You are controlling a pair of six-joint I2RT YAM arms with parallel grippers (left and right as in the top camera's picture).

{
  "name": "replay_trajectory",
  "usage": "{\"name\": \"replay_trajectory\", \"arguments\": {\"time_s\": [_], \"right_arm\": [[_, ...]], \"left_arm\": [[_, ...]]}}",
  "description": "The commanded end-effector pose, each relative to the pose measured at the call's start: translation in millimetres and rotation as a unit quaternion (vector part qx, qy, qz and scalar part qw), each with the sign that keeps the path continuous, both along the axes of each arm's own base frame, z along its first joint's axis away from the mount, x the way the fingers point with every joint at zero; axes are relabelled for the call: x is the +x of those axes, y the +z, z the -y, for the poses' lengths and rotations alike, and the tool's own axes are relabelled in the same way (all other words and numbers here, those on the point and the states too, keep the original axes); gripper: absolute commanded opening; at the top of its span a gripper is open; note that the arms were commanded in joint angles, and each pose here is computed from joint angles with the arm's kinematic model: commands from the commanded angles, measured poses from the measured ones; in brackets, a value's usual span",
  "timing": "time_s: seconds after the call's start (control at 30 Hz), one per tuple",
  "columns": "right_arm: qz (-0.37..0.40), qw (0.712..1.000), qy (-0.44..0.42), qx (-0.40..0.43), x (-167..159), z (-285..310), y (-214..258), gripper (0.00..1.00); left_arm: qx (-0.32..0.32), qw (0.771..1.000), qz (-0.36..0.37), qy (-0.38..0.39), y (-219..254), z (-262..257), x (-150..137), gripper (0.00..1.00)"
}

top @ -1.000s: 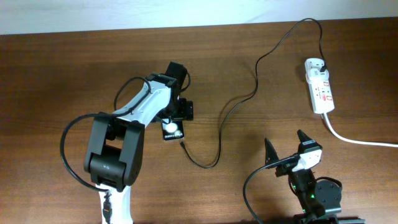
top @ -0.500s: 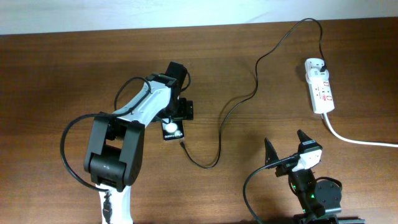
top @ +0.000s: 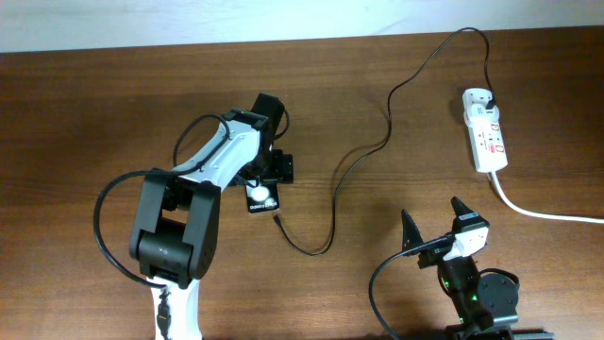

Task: Plug charger to phone and switch on socket

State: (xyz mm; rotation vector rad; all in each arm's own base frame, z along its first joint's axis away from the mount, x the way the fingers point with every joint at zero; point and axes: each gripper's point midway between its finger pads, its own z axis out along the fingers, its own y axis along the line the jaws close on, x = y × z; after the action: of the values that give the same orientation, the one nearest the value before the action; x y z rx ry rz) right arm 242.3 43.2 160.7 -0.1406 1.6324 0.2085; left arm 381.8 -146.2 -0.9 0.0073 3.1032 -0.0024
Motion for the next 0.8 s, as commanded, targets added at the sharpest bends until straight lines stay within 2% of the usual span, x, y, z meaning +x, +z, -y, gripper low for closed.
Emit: {"name": "replay_trajectory", "arguments": {"time_s": [0.0,0.13,0.27,0.47,0.57,0.77], "right_arm": [[0.0,1.0,0.007,-0.003,-0.8,-2.8,-1.9,0.98],[0.0,1.0,0.007,-0.003,-0.8,-2.8,-1.9,0.99],[0.0,1.0,0.007,-0.003,-0.8,-2.8,-1.9,0.99],[0.0,1.0,0.007,-0.003,-0.8,-2.8,-1.9,0.99],[0.0,1.0,0.007,-0.003,-0.8,-2.8,-1.9,0.99],[0.0,1.0,0.007,-0.003,-0.8,-2.8,-1.9,0.99]], "left_arm": [[0.006,1.0,-0.021,0.001,-17.1,-2.2,-5.4,0.99],[0.006,1.0,-0.023,0.002,-14.7,-3.3,-6.3,1.0],[-0.002,1.0,0.0,0.004,12.1,-0.1,5.9,0.99],[0.013,1.0,-0.003,0.005,8.1,-6.2,2.7,0.99],[0.047,0.998,0.008,0.039,-0.9,-19.7,2.7,0.99],[0.041,0.998,0.008,0.057,-15.0,-18.8,-0.3,0.99]]}}
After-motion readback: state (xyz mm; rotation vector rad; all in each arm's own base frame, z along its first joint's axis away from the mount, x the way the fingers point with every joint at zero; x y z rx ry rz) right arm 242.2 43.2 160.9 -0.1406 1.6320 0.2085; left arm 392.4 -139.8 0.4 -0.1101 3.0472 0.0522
